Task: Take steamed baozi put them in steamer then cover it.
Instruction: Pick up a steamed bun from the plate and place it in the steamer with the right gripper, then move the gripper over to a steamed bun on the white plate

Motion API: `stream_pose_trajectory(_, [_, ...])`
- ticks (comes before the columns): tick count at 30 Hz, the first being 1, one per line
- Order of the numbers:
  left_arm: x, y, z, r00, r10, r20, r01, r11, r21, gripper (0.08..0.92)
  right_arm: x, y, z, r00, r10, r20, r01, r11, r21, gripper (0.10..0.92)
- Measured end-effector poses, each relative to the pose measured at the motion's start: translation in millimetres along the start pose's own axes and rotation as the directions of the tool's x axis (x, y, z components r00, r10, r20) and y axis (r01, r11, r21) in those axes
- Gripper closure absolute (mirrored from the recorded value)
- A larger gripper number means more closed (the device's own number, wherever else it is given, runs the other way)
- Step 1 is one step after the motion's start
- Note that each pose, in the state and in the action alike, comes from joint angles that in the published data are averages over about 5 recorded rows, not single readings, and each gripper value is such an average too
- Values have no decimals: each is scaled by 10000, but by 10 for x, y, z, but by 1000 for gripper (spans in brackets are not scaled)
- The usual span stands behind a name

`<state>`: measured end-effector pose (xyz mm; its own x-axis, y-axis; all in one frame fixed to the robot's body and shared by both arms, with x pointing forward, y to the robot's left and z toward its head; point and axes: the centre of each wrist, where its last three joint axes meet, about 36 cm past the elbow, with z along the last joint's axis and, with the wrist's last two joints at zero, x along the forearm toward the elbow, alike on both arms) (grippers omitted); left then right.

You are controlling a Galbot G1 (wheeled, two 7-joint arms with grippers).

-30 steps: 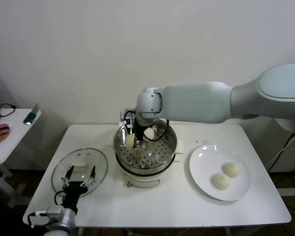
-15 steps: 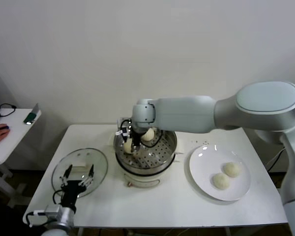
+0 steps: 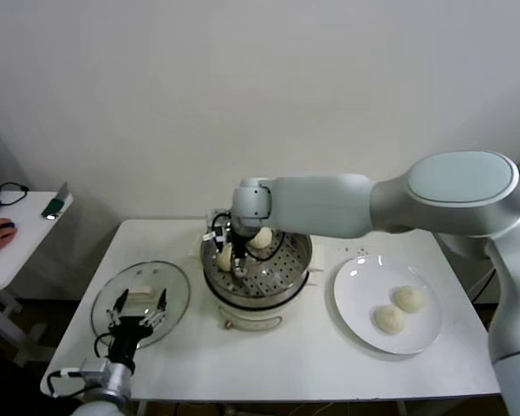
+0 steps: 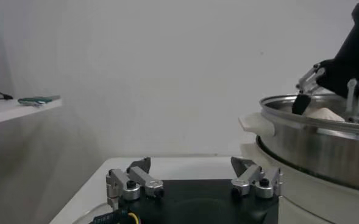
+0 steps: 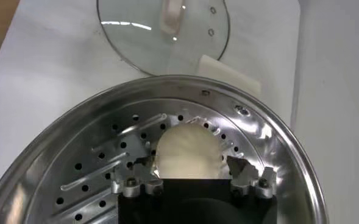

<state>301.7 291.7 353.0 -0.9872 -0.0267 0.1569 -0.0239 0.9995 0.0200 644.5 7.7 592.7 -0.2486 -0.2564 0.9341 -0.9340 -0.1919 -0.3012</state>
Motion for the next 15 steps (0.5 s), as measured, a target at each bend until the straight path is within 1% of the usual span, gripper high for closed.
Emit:
stream_pose_trajectory(7, [-17,-16,-17,10000,52,7,-52,10000,-31,177,512,-142,320,9999,-102,12,102,9999,129,199])
stream_pose_trajectory(11, [-27,-20,-16,10000,89,9,-89,9999,-71,177,919,-176,698,9998,-159,-91,158,9998,-101,200])
stream_pose_trajectory(15, [-38,-17,-9,9999,116,4,-116,9999,-107,177,1300,-106,1184,9993,-216,-303,202,9988,-446,200])
